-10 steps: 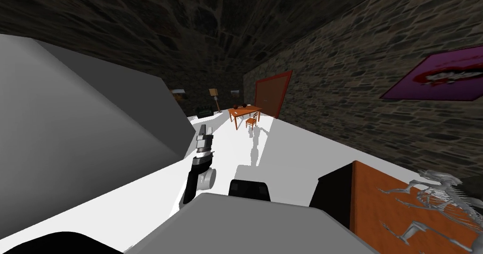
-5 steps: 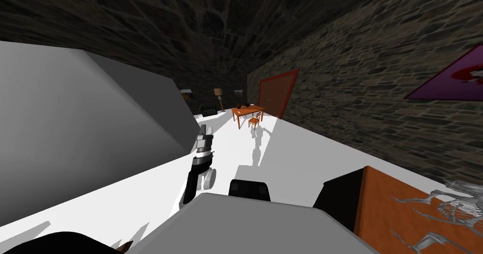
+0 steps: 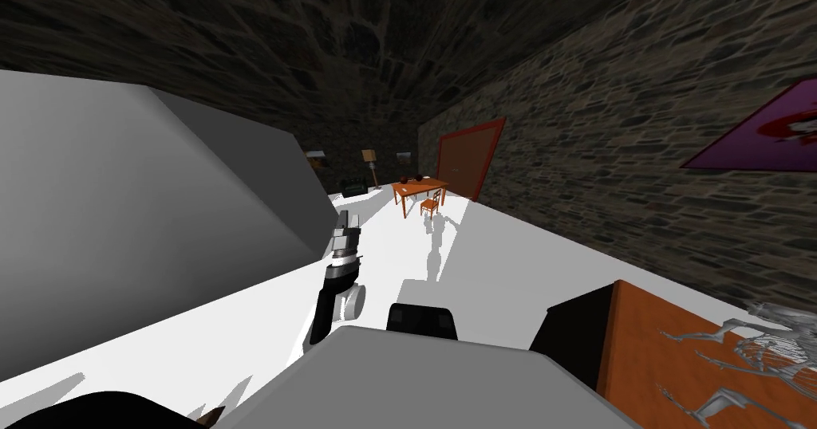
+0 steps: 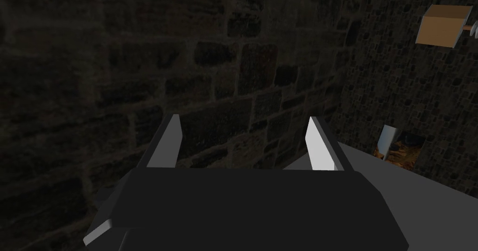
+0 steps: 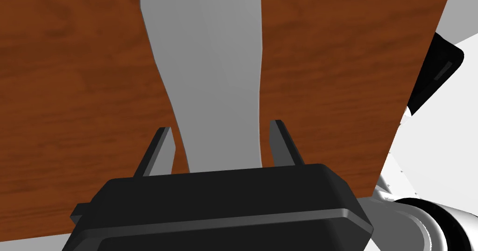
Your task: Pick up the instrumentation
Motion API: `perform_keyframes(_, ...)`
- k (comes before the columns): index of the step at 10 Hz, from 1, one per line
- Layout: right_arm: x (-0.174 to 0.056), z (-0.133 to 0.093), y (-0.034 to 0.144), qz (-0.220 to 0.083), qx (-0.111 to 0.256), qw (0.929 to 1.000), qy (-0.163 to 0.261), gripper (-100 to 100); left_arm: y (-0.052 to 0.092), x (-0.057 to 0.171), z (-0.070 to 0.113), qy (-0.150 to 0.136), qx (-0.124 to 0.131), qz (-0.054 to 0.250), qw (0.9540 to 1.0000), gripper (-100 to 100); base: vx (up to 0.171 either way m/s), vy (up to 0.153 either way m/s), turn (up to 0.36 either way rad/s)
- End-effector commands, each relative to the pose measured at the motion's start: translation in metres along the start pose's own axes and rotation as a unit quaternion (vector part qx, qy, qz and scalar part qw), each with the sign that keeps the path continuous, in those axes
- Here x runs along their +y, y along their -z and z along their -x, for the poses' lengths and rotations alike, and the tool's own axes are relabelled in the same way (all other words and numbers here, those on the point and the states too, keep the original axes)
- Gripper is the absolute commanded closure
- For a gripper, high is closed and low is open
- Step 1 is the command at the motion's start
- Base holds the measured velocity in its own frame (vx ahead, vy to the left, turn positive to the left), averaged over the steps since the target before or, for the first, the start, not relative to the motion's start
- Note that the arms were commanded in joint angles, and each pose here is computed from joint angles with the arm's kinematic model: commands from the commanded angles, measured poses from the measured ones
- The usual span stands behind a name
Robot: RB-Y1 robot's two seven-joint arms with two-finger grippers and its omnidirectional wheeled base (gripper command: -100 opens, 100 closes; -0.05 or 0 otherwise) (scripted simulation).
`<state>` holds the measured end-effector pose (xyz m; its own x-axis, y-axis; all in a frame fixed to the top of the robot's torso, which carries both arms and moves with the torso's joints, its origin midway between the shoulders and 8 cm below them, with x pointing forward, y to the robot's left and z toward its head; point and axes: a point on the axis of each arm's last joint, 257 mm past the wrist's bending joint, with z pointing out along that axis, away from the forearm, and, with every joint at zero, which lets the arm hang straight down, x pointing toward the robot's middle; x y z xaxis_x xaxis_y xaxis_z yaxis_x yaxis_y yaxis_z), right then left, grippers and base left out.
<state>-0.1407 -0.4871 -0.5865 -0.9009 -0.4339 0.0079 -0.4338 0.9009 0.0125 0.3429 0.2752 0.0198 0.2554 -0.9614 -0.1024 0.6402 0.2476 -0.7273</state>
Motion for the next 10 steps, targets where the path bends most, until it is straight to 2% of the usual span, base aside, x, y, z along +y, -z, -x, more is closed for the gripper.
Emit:
perform_keyframes(1, 0.000, 0.000, 0.000, 0.000, 0.000, 1.0000, 0.000, 100, 0.000, 0.000, 0.000, 0.000, 0.000, 0.000, 1.0000, 0, 0.000, 0.000, 0.000)
perform_keyframes(2, 0.000, 0.000, 0.000, 0.000, 0.000, 1.0000, 0.000, 0, 0.000, 0.000, 0.000, 0.000, 0.000, 0.000, 1.0000, 0, 0.000, 0.000, 0.000)
perform_keyframes(3, -0.005, -0.005, 0.007, -0.002, 0.001, 1.0000, 0.008, 100, 0.000, 0.000, 0.000, 0.000, 0.000, 0.000, 1.0000, 0, 0.021, -0.024, -0.159)
perform_keyframes(8, -0.011, -0.017, 0.022, -0.002, 0.001, 0.9996, 0.029, 100, 0.000, 0.000, 0.000, 0.000, 0.000, 0.000, 1.0000, 0, 0.060, 0.000, -0.102)
perform_keyframes(9, -0.010, -0.016, 0.020, -0.003, 0.001, 0.9997, 0.024, 100, 0.000, 0.000, 0.000, 0.000, 0.000, 0.000, 1.0000, 0, 0.030, 0.009, -0.019)
perform_keyframes(10, -0.010, -0.016, 0.021, -0.002, 0.001, 0.9997, 0.026, 0, 0.000, 0.000, 0.000, 0.000, 0.000, 0.000, 1.0000, 0, 0.005, 0.002, 0.004)
